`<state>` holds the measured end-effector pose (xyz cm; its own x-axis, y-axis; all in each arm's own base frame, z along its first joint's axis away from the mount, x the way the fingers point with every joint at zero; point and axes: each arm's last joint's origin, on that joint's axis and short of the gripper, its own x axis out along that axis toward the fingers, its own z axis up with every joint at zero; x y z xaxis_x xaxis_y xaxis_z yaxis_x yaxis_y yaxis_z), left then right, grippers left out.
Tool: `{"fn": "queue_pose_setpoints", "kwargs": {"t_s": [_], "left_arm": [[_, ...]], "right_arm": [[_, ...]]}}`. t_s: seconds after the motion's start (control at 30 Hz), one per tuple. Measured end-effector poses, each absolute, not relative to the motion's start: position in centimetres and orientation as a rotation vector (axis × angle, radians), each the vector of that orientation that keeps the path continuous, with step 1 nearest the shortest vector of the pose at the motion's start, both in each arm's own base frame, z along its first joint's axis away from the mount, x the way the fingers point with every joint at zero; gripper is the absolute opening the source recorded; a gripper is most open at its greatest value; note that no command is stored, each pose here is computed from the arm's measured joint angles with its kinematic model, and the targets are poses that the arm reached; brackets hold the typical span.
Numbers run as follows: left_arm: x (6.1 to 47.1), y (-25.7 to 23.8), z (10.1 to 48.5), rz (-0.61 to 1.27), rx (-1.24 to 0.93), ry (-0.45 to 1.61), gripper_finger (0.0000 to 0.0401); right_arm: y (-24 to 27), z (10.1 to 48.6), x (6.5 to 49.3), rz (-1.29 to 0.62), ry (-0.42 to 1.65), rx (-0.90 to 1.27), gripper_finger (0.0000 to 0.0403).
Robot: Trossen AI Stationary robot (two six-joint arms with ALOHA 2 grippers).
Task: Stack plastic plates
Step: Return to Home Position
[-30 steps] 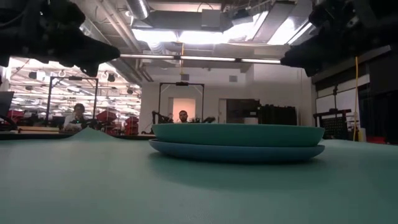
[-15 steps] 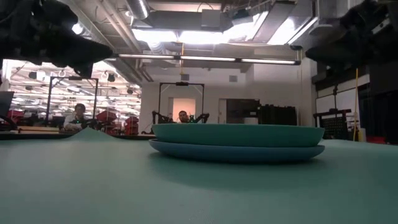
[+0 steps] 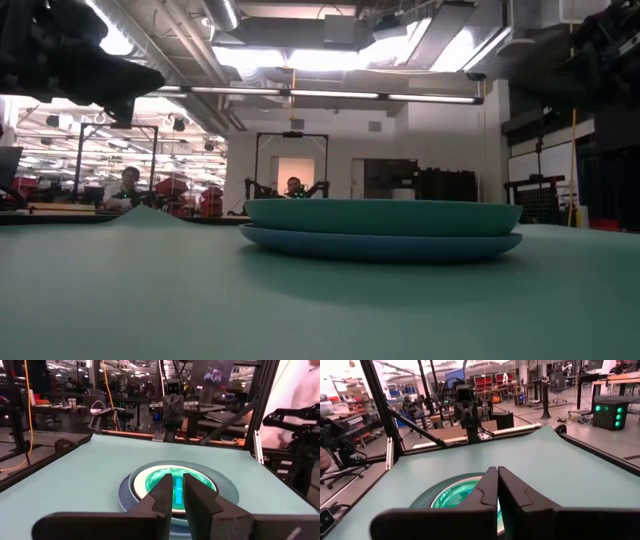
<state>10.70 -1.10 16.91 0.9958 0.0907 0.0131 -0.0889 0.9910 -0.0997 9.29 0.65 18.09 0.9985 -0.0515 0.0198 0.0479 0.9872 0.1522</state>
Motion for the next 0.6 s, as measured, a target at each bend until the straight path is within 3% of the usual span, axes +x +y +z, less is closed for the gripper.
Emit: {"fn": "queue_pose_setpoints", "kwargs": {"t_s": [0.6], "left_arm": [[9.55,-1.02,17.10,0.046,-0.091,-0.021,0.0037]], "right_arm": [[0.68,17.25,9.28,-0.046,0.068,0.142,0.0003]]}}
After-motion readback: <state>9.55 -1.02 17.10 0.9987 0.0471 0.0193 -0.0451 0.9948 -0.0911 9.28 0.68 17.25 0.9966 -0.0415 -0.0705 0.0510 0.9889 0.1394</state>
